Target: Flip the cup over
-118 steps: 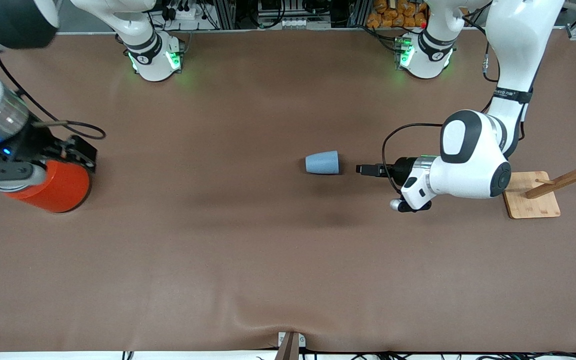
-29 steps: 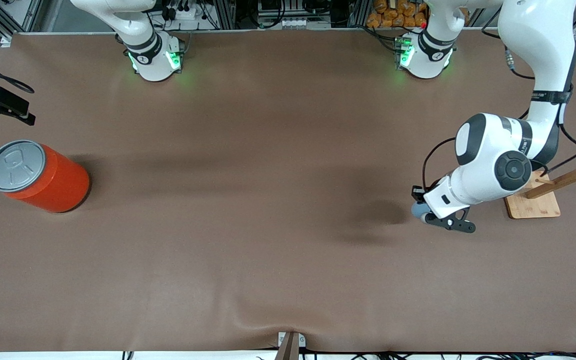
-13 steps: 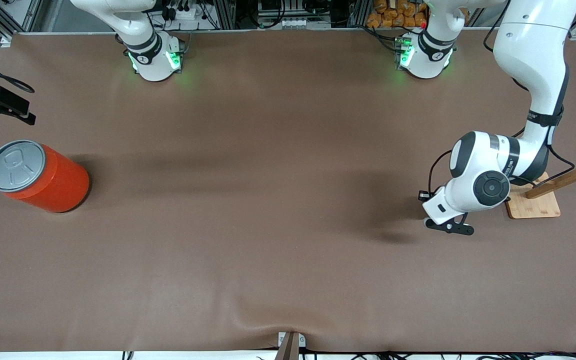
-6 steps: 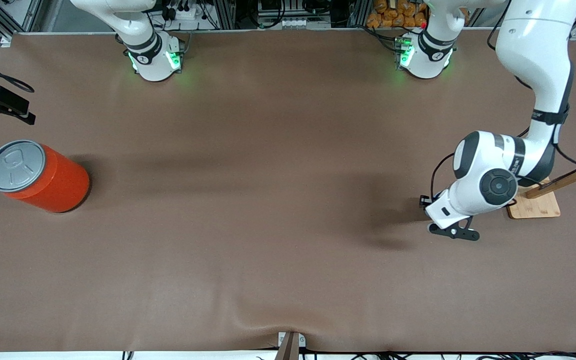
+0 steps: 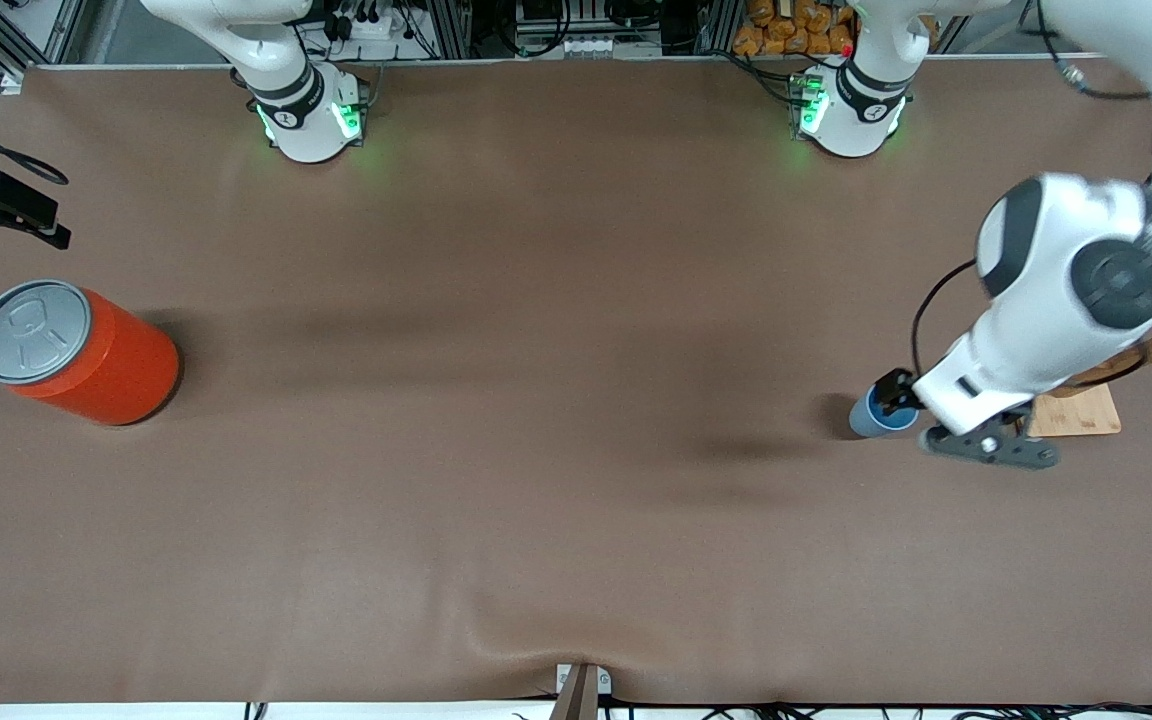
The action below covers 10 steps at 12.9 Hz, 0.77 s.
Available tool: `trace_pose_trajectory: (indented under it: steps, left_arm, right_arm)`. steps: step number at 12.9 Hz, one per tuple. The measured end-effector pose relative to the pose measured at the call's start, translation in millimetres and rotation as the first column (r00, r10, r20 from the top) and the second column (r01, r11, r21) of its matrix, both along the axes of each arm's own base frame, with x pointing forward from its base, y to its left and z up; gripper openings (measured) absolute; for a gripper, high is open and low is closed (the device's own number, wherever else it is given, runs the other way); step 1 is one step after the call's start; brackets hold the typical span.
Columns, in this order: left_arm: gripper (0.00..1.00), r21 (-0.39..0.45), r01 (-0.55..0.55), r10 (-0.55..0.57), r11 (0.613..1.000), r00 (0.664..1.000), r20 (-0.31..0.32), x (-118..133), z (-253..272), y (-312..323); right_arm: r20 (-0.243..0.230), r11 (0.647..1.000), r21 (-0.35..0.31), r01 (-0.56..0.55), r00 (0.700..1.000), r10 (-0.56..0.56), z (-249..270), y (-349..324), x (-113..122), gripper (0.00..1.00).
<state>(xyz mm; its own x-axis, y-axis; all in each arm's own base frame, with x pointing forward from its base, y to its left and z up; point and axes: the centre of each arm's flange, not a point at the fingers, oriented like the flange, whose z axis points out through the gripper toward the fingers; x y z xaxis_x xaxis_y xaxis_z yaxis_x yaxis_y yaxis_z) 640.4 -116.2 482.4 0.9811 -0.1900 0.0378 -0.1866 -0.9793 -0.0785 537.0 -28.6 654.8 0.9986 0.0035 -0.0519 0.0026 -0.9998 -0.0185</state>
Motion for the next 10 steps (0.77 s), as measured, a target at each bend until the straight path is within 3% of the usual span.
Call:
trace_pose_trajectory:
  steps: [6, 10]
  left_arm:
    - [1.00, 0.034, -0.028, 0.027, 0.999, 1.000, 0.016, -66.8, 134.9, 10.1]
    - [1.00, 0.013, -0.081, 0.082, 0.997, 0.997, -0.008, -98.2, 167.5, 20.3]
  right_arm:
    - [0.000, 1.000, 0.000, 0.000, 1.000, 0.000, 0.2, 0.1, -0.1, 1.00]
    - [0.000, 1.000, 0.000, 0.000, 1.000, 0.000, 0.2, 0.1, -0.1, 1.00]
